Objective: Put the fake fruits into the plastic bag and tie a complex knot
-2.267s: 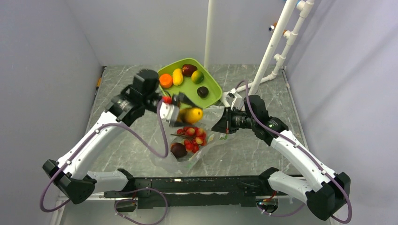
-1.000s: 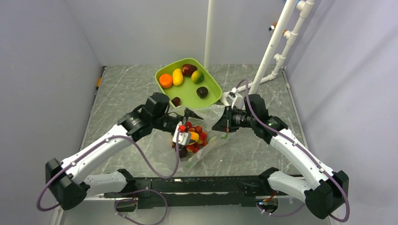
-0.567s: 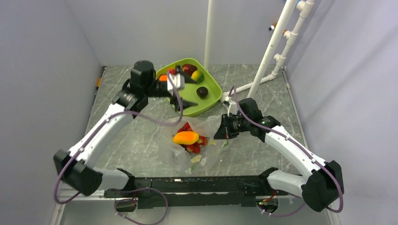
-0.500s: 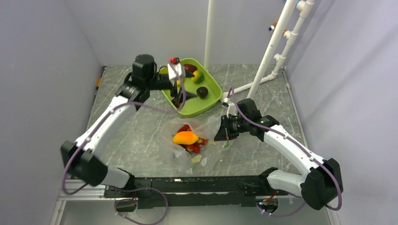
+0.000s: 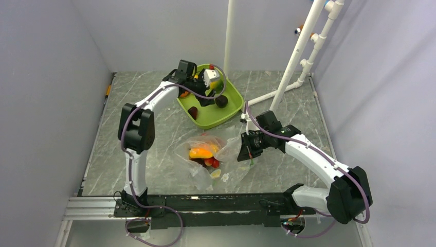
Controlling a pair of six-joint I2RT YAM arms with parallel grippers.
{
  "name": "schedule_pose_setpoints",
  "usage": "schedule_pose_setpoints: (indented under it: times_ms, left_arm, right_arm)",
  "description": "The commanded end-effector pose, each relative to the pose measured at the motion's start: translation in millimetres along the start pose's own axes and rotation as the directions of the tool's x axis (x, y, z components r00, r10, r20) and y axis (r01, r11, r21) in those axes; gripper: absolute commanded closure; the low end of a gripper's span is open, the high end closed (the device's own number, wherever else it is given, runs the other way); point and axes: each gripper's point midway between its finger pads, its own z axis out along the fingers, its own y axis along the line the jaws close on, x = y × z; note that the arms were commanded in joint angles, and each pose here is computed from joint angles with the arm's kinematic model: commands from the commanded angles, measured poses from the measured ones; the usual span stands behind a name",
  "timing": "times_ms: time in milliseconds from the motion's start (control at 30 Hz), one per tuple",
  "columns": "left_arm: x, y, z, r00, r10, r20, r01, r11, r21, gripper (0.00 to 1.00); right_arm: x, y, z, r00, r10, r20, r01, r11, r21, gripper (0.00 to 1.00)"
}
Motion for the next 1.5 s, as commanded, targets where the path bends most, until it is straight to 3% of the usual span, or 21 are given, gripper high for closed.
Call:
schedule_pose_setpoints:
  times_ms: [0,267,633,867,933,1067,1167,1367,1467]
  left_arm:
    - [-11.2,15.8,16.0,0.985,0.171,0.004,-0.171,0.985,0.016,0.03]
    - [-7.2,15.1,56.6,0.958,0.285,0.031,-0.286,0.956,0.058,0.01]
    - [22.3,31.3,106.7,0.946,0.312,-0.088,-0.313,0.950,0.009,0.01]
    - [38.2,27.5,114.2,0.893,0.424,-0.150,-0.424,0.905,0.031,0.01]
    - [45.6,19.8,112.1,0.880,0.447,-0.159,-0.443,0.894,0.062,0.07]
    - [37.2,8.2,97.2,0.877,0.469,-0.107,-0.464,0.883,0.070,0.29]
    - [7.7,4.0,73.6,0.894,0.447,-0.010,-0.447,0.894,0.032,0.39]
    - [-73.5,-0.4,-1.3,0.927,0.318,0.197,-0.322,0.947,-0.013,0.46]
    - [-115.9,-30.5,-63.3,0.905,0.289,0.313,-0.321,0.945,0.056,0.48]
  right_arm:
    - [-6.9,4.7,-3.0,0.999,-0.039,0.020,0.039,0.999,-0.012,1.00]
    - [-7.4,3.6,-1.4,0.999,-0.038,0.007,0.038,0.999,-0.011,1.00]
    - [-8.1,4.2,-1.1,0.999,-0.035,0.005,0.035,0.999,-0.014,1.00]
    - [-9.9,2.5,1.3,0.999,-0.037,0.000,0.037,0.999,-0.012,1.00]
    - [-11.4,2.9,0.9,0.999,-0.041,0.002,0.041,0.999,-0.013,1.00]
    - [-12.5,3.9,-0.4,0.999,-0.048,0.006,0.049,0.999,-0.013,1.00]
    - [-12.8,4.8,-1.5,0.998,-0.055,0.011,0.055,0.998,-0.015,1.00]
    - [-24.2,13.2,-8.9,0.995,-0.084,0.055,0.086,0.996,-0.024,1.00]
    - [-35.4,21.2,-15.9,0.988,-0.110,0.106,0.113,0.993,-0.031,1.00]
